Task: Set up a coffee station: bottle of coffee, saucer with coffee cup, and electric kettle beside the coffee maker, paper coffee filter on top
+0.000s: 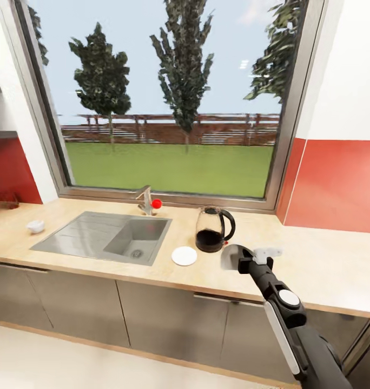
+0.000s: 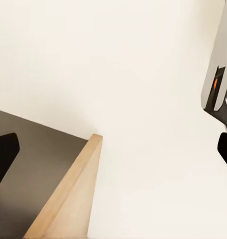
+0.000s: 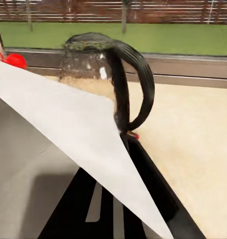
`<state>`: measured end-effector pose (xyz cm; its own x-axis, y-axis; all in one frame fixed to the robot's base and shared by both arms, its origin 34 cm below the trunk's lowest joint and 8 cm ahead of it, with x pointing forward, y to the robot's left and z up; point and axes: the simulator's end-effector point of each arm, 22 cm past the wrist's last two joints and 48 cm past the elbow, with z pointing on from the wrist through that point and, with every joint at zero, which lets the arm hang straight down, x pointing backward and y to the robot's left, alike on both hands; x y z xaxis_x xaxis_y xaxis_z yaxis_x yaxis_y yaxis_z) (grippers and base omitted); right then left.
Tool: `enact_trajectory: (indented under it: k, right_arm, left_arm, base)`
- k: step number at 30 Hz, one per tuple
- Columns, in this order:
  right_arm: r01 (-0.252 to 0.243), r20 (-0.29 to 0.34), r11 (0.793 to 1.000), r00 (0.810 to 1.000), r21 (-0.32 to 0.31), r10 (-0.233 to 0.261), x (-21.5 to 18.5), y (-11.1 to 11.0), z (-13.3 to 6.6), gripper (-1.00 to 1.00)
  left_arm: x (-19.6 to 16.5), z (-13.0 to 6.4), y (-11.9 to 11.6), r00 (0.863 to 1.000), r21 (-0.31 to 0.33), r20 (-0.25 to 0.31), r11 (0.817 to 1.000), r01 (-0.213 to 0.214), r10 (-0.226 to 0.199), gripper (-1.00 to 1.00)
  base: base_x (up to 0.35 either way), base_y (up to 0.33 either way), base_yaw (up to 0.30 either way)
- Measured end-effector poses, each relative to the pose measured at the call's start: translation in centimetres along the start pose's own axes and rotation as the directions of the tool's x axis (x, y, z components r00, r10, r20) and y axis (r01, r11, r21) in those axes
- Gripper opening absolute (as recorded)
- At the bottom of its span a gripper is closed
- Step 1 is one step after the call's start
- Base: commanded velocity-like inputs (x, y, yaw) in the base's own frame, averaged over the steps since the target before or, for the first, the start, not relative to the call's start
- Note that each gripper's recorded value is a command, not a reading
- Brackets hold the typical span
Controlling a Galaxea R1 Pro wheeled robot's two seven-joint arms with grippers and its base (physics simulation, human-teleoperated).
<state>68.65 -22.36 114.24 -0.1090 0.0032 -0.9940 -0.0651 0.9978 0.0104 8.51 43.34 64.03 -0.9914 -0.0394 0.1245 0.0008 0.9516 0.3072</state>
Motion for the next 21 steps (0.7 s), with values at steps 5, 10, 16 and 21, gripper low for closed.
enact_trajectory:
  k: [5, 10, 16, 21]
  right_arm:
    - [0.000, 0.000, 1.000, 1.000, 0.000, 0.000, 0.0, 0.0, 0.0, -1.00]
    - [0.000, 0.000, 1.000, 1.000, -0.001, 0.000, 0.0, 0.0, 0.0, -1.00]
    - [0.001, 0.001, 1.000, 1.000, -0.001, -0.001, -0.1, 0.1, -0.1, -1.00]
    - [0.000, -0.001, 1.000, 1.000, -0.002, 0.000, 0.0, 0.1, -0.1, -1.00]
  left_arm:
    - [-0.1, 0.0, -0.1, 1.000, 0.001, 0.004, 1.000, 0.000, 0.000, 1.00]
    - [-0.2, 0.0, -0.1, 1.000, 0.003, 0.008, 1.000, 0.002, -0.002, 1.00]
    - [-0.9, -0.2, -1.6, 1.000, 0.021, 0.023, 1.000, -0.004, 0.003, 1.00]
    - [-0.8, -0.2, -1.7, 1.000, 0.023, 0.021, 1.000, -0.003, 0.003, 1.00]
  base:
    - [-0.311, 0.200, 0.275]
    - [-0.232, 0.151, 0.276]
    - [-0.017, 0.010, 0.276]
    - [-0.001, 0.000, 0.276]
